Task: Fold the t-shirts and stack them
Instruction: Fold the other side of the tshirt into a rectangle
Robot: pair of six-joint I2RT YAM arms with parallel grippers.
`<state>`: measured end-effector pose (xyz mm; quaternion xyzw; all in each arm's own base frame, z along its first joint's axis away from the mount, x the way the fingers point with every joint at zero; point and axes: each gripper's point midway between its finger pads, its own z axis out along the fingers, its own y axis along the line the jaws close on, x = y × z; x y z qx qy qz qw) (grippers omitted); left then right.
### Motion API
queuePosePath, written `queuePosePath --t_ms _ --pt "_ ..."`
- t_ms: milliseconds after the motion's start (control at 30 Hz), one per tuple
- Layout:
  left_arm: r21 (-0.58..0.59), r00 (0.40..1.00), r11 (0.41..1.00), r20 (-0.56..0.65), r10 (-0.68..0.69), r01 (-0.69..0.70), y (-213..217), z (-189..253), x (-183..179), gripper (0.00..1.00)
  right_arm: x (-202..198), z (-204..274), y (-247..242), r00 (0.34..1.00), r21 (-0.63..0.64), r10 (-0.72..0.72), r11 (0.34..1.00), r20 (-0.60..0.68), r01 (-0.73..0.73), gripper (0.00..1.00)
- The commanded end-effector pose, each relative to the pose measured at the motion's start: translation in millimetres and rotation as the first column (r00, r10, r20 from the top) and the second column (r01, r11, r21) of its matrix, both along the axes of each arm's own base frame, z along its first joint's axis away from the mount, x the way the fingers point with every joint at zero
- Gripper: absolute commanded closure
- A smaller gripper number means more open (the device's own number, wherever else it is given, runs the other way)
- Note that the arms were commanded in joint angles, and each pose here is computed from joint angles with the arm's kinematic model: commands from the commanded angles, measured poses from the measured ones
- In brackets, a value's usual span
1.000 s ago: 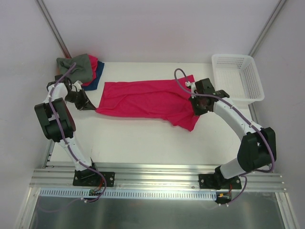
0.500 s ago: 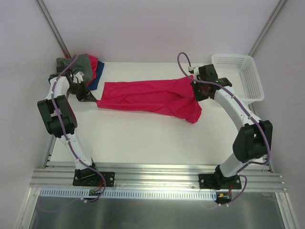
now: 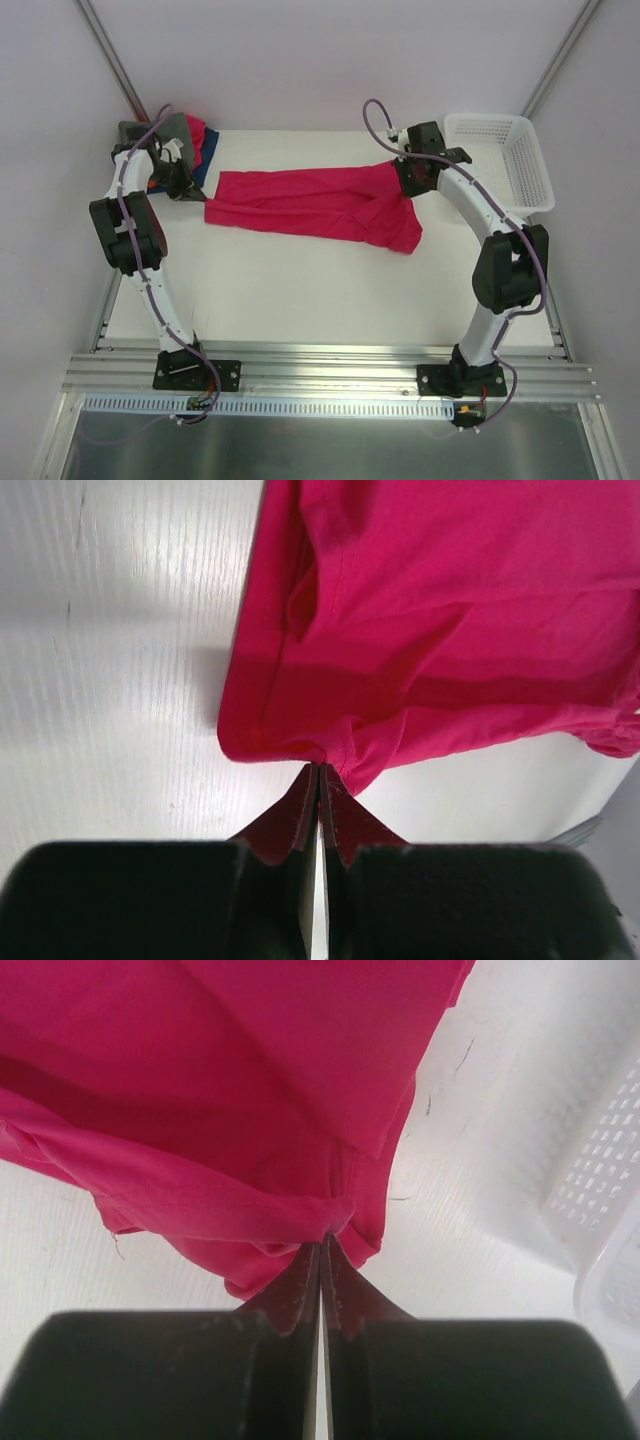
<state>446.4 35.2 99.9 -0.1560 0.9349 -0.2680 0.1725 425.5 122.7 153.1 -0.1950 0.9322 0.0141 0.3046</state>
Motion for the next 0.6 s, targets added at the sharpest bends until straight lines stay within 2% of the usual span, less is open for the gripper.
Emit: queuePosePath --t_ms 0,133,333,567 --pt "0.038 0.998 0.998 0.033 -0.051 0.049 -7.6 5.3 13.2 1.00 26.1 18.2 -7.4 0.997 -0.015 -0.019 1.000 0.079 0.021 0.99" --pt "0.080 0.996 0.994 0.048 -0.080 0.076 -13.0 1.2 28.7 1.00 45.6 12.9 -9.3 0.996 -0.020 -0.036 0.999 0.085 0.038 0.99" --pt "0.148 0.991 0.985 0.088 -0.102 0.088 -10.2 6.4 46.6 1.00 78.3 31.1 -6.8 0.987 -0.001 -0.056 0.998 0.148 0.057 0.99" --pt "0.216 0.990 0.975 0.120 -0.080 0.053 3.9 12.2 61.0 1.00 89.4 25.2 -6.8 0.986 0.000 -0.065 0.998 0.152 0.066 0.99"
